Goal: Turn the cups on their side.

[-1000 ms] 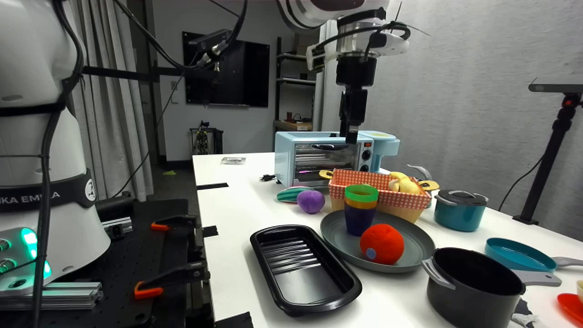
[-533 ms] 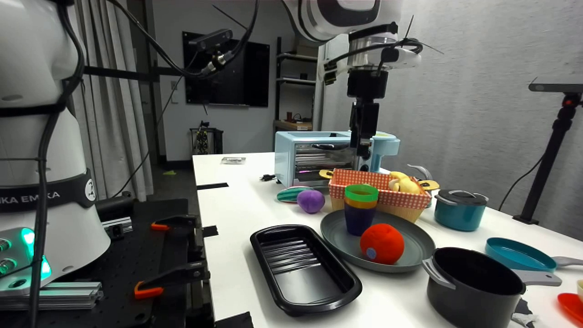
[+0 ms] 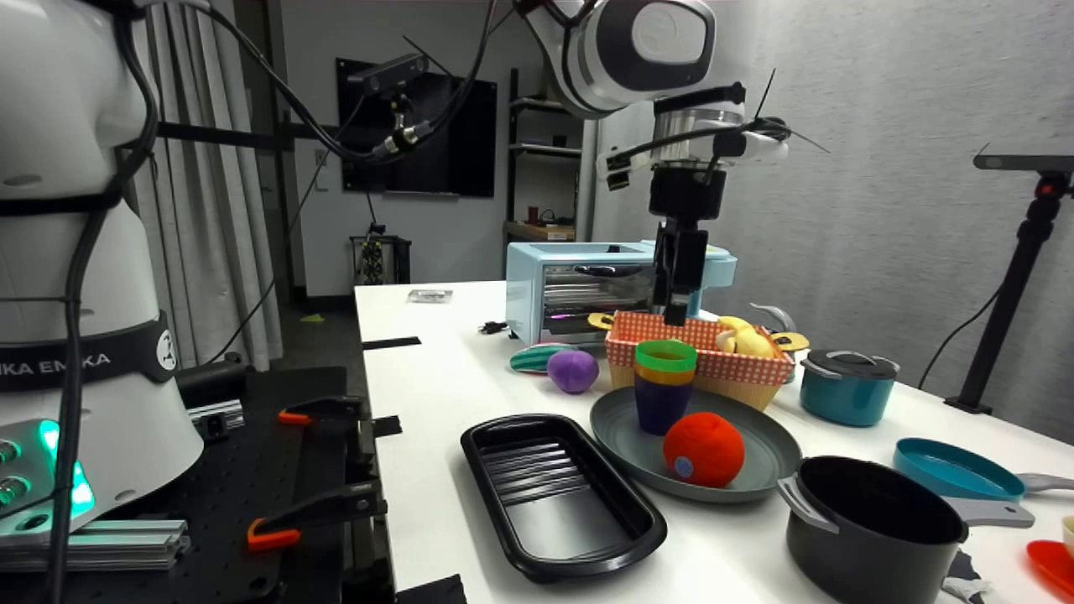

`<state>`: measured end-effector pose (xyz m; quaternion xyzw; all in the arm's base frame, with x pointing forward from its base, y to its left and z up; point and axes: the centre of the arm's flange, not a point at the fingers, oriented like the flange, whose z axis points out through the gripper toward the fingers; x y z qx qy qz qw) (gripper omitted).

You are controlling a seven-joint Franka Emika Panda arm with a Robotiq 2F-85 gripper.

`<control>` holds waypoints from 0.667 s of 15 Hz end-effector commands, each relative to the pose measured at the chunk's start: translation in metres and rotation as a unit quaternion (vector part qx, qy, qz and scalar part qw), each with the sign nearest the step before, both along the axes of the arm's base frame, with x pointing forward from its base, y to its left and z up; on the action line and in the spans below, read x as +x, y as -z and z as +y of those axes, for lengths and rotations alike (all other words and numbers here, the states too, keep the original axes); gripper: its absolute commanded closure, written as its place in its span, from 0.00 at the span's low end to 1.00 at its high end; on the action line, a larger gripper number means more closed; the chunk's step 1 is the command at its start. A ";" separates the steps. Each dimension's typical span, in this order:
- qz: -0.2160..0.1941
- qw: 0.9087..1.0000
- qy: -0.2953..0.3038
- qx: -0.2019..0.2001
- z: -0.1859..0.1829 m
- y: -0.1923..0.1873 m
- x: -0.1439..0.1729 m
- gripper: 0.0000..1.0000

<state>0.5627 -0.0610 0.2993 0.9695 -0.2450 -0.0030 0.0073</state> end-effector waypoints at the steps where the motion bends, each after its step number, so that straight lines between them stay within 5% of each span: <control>1: -0.004 1.000 0.009 -0.005 -0.005 0.017 0.008 0.00; 10: -0.005 1.000 0.008 -0.007 -0.007 0.053 0.026 0.00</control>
